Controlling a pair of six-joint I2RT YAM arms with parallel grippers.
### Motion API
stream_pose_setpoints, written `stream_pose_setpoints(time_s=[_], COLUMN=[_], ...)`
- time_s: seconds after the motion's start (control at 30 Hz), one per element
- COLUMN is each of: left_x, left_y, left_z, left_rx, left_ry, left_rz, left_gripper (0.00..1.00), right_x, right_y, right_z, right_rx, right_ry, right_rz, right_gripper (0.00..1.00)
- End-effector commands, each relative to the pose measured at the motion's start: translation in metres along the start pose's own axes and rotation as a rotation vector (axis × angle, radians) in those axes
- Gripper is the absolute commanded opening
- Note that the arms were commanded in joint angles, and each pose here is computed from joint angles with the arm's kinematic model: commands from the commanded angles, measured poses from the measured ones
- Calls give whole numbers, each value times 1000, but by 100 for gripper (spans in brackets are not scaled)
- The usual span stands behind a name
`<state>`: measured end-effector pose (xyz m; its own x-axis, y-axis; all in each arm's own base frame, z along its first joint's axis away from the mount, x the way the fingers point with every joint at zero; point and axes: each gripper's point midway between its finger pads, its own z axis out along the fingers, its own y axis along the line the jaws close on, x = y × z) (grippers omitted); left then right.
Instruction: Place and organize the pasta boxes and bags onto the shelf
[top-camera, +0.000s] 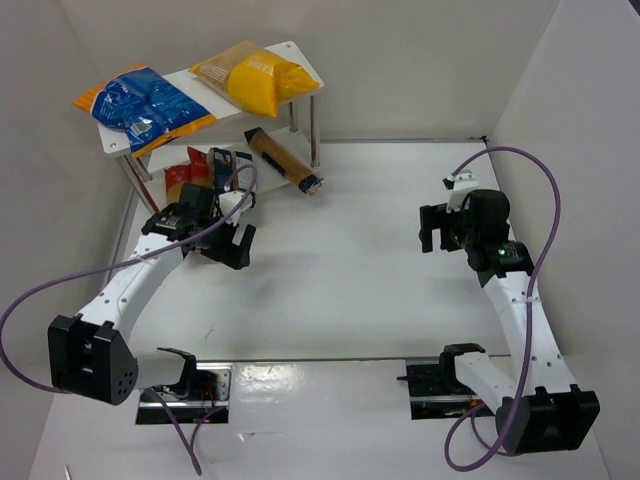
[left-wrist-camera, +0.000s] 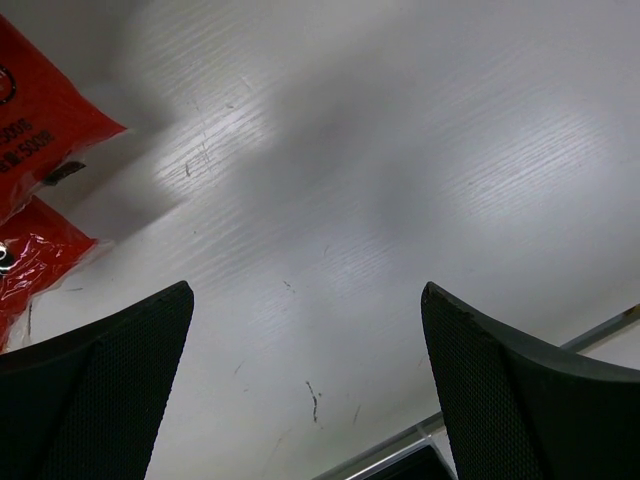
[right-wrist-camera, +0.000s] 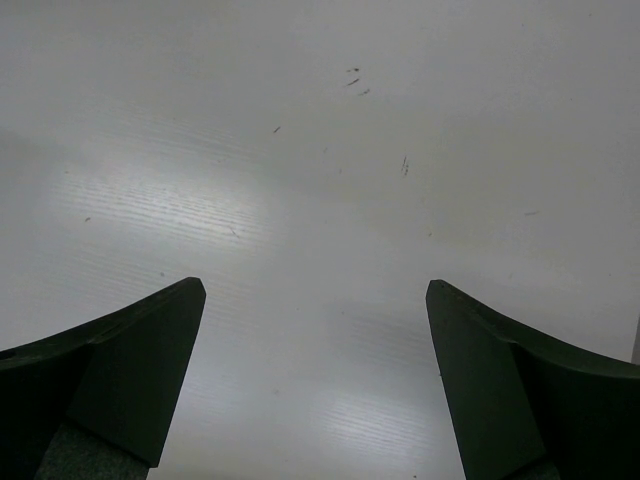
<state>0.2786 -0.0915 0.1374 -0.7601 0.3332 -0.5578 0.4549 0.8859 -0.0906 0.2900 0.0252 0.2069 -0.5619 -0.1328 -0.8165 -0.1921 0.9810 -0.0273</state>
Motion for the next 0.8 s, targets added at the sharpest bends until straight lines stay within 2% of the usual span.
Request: stream_pose_setpoints(time_s=[0.0, 0.13, 0.77], left_x=[-12, -14, -13], left_y=[-10, -11, -11], left_z=[-12, -17, -15], left_rx=[40, 35, 36], left_ry=[-82, -111, -104], left_rz=[5, 12, 10], left_gripper=[100, 100, 100], right_x=[-9, -12, -9], right_y=[-7, -6, 0], right_z=[-3, -12, -7], right_rx=[39, 42, 3], right_ry=[-48, -80, -64], right_rz=[19, 15, -2], right_gripper=[100, 100, 100])
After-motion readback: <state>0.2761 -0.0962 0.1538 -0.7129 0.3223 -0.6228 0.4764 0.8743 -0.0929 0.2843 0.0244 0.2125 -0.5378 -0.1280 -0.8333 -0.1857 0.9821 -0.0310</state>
